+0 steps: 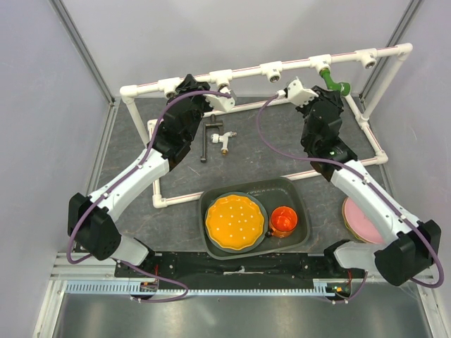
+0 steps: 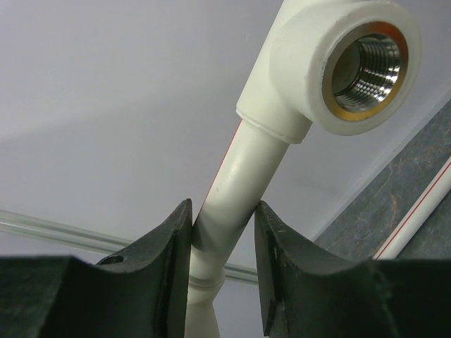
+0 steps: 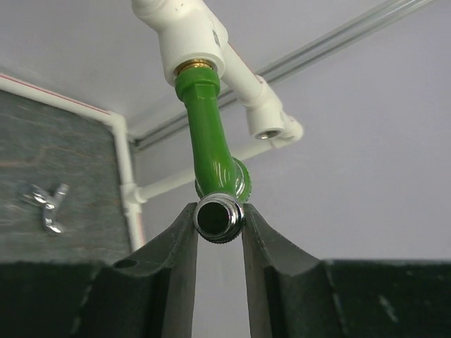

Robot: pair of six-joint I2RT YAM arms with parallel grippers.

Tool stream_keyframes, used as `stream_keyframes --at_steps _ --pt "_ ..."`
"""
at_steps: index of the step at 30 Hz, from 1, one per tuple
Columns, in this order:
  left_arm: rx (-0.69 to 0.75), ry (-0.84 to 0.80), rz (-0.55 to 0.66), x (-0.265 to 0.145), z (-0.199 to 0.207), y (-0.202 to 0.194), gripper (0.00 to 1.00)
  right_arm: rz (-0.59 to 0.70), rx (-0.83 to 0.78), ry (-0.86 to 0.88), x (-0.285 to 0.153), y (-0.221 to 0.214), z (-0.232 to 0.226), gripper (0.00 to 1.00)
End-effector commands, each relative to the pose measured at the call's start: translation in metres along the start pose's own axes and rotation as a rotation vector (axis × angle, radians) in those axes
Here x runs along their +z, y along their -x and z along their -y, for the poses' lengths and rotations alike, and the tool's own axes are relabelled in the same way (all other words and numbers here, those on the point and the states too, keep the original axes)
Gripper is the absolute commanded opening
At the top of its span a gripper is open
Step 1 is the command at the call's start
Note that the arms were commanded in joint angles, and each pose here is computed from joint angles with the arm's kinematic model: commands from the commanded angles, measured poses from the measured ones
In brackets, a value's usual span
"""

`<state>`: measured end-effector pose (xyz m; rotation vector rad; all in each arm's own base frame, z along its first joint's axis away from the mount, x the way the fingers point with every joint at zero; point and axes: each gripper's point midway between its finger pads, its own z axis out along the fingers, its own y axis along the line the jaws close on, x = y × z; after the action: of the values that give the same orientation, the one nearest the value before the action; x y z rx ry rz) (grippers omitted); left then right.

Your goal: Install the water faucets

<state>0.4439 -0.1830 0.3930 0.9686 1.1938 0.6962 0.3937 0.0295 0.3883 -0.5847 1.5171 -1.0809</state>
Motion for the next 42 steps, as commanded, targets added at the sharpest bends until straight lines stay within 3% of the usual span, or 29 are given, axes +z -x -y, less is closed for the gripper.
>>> stream_keyframes --at_steps 1,2,4,8,18,22,25,29,32,33,36,39,41,42 --pt "-0.054 -0.111 0.100 -0.006 0.032 0.031 0.02 0.061 0.390 0.044 -0.003 0.017 0.024 0.12" --pt "-0.055 -0.110 0.101 -0.006 0.032 0.031 0.02 0.080 0.551 0.062 0.000 0.020 0.025 0.10" --pt "-0.053 -0.108 0.100 -0.006 0.031 0.031 0.02 0.088 0.690 0.114 -0.001 0.019 0.026 0.08" --pt "-0.051 -0.111 0.101 -0.007 0.032 0.031 0.02 0.132 1.128 0.252 0.002 0.026 0.024 0.04" --pt "-0.051 -0.114 0.103 -0.006 0.033 0.031 0.02 0.154 1.829 0.608 0.006 0.051 0.005 0.02" --pt "-0.050 -0.117 0.103 -0.006 0.035 0.031 0.02 0.173 2.241 0.754 0.002 0.050 0.010 0.02" --pt "-0.048 -0.118 0.104 -0.006 0.035 0.031 0.02 0.174 2.398 0.811 0.001 0.048 0.007 0.02" --pt "-0.048 -0.123 0.104 -0.005 0.038 0.031 0.02 0.189 2.492 0.843 0.000 0.047 0.008 0.04" --pt "-0.048 -0.123 0.104 -0.005 0.038 0.031 0.02 0.194 2.481 0.845 -0.001 0.046 0.009 0.25" --pt "-0.048 -0.124 0.103 -0.005 0.038 0.031 0.02 0.195 2.467 0.842 -0.002 0.045 0.010 0.46" --pt "-0.047 -0.123 0.104 -0.005 0.037 0.031 0.02 0.188 2.369 0.803 -0.004 0.040 0.011 0.83" --pt "-0.047 -0.121 0.104 -0.005 0.037 0.031 0.02 0.176 2.218 0.730 -0.007 0.032 0.015 0.98" --pt "-0.045 -0.124 0.103 -0.005 0.038 0.031 0.02 0.213 2.117 0.679 -0.011 0.035 0.035 0.98" --pt "-0.046 -0.124 0.103 -0.005 0.038 0.031 0.02 0.160 2.004 0.619 -0.008 0.022 0.026 0.98"
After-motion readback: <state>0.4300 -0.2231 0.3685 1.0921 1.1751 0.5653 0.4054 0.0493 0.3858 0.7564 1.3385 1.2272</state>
